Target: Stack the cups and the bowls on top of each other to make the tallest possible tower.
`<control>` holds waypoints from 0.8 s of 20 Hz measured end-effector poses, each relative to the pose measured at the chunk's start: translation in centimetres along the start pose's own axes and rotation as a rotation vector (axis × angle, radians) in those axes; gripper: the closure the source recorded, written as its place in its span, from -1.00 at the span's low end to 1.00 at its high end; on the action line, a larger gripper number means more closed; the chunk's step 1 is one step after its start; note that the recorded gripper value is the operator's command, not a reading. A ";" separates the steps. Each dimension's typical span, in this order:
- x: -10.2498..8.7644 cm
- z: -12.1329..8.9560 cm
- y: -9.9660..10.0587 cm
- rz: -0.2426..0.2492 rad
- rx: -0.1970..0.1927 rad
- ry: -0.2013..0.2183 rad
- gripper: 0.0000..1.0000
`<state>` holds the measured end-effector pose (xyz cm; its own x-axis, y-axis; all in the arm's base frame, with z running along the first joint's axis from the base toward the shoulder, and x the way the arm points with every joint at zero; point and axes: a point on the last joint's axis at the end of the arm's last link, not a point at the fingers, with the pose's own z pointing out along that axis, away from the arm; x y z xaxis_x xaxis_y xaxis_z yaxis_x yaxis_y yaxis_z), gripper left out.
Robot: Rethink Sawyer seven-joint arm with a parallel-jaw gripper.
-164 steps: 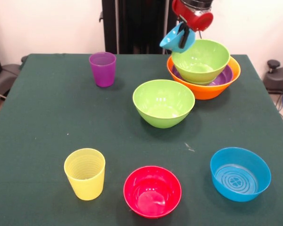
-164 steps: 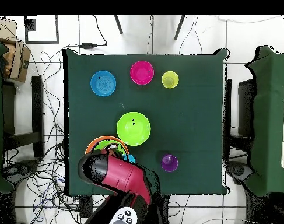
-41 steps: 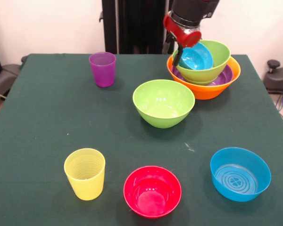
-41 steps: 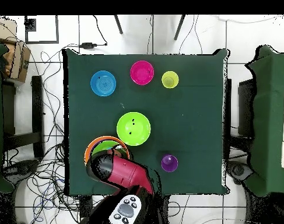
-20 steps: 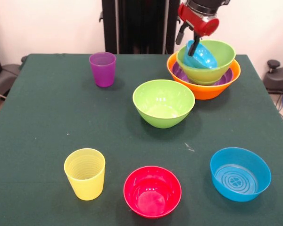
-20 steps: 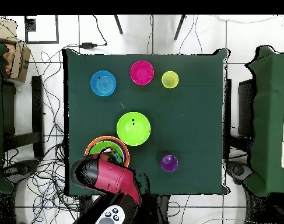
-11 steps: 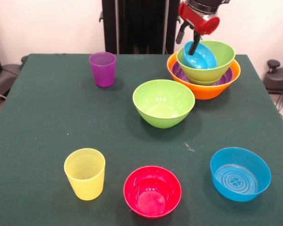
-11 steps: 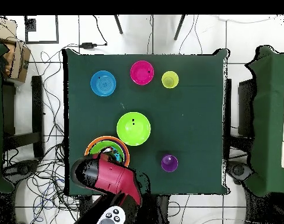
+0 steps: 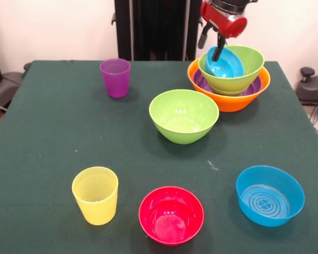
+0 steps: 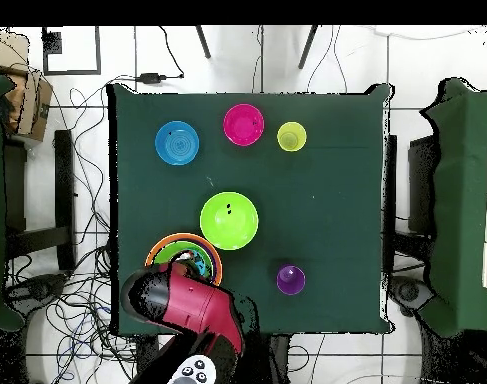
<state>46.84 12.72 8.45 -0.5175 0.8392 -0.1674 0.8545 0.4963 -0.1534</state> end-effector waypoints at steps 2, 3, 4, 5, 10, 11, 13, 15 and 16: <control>0.1 0.0 0.0 -0.002 0.000 0.000 -1.00; 0.2 0.0 0.0 -0.003 0.000 0.000 -1.00; 0.2 0.0 0.0 -0.004 0.000 -0.001 -1.00; 0.3 0.0 0.1 -0.006 -0.001 -0.001 -1.00; 0.7 0.1 0.3 -0.016 0.001 -0.003 -1.00; 0.8 0.3 0.3 -0.020 0.004 -0.003 -1.00; 1.2 0.8 0.3 -0.028 0.014 -0.002 -1.00; 1.5 1.5 0.1 -0.033 0.029 0.000 -1.00; 1.5 1.7 0.1 -0.034 0.033 0.000 -1.00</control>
<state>46.03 13.64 6.50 -0.5465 0.8218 -0.1611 0.8342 0.5172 -0.1913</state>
